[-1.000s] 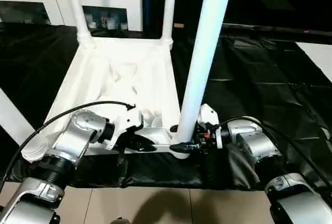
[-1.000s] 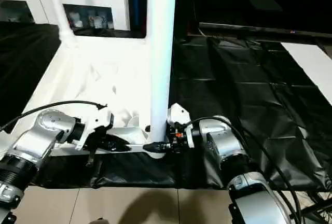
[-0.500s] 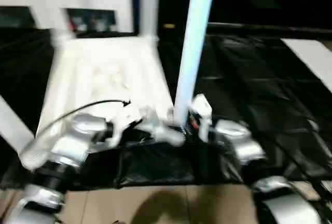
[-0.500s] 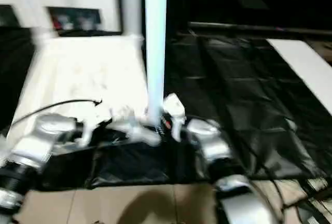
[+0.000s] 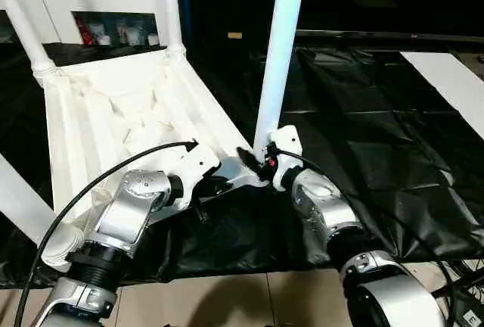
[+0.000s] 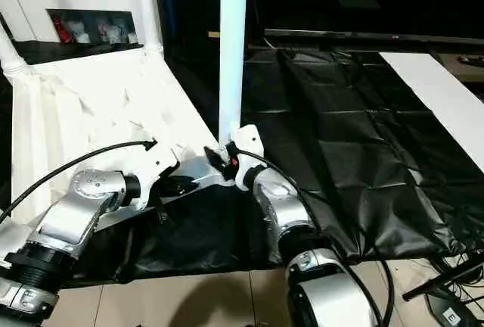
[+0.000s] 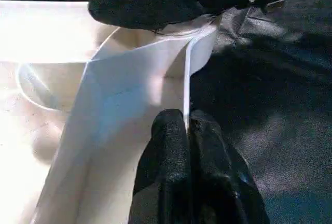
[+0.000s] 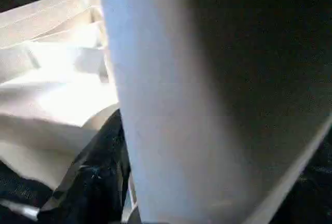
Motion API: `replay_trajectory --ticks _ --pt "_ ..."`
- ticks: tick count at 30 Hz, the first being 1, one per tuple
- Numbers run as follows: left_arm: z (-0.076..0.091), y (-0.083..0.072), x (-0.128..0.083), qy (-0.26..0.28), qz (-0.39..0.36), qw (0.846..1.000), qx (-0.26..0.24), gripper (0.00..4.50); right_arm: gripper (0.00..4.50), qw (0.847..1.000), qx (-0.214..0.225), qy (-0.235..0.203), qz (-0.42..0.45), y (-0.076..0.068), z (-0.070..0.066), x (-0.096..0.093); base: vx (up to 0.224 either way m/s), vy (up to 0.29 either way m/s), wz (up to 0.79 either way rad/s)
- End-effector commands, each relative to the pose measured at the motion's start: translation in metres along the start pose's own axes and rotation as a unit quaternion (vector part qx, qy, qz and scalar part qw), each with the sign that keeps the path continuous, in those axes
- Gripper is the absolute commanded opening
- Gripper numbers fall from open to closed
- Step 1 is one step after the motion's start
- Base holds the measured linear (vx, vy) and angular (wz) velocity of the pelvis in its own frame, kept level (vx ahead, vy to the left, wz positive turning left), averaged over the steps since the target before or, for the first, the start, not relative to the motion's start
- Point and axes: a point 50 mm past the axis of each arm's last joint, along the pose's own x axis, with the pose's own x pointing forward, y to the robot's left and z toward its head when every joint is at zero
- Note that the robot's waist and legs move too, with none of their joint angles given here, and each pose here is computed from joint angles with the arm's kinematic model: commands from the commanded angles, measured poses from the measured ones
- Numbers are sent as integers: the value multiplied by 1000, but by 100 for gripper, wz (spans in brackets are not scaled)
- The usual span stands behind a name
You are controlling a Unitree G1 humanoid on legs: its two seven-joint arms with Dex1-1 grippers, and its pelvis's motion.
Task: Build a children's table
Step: Rotate leg to tighten
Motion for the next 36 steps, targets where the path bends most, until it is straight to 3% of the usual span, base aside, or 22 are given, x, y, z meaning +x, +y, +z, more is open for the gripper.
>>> replay_trajectory --ticks 1,5,13,22,28,33,36 --pt "16 -13 11 -34 -75 996 35 0 314 989 -30 35 142 24 -9 1 0 0 0" --pt "13 -8 6 -26 -98 994 47 0 314 975 -56 49 211 21 -11 -11 0 0 0" --pt "10 3 -3 -5 -150 987 62 0 314 923 -77 99 365 10 -12 -44 0 0 0" --pt "8 13 -7 6 -170 983 65 0 260 877 -65 152 450 16 -20 -59 0 0 0" --pt "7 15 -8 6 -168 984 62 0 219 870 -61 158 463 19 -22 -60 0 0 0" --pt "6 15 -7 -4 -144 988 53 0 204 884 -48 142 442 23 -23 -55 0 0 0" --pt "7 16 -5 -15 -113 993 42 0 201 907 -37 120 402 25 -24 -49 0 0 0"
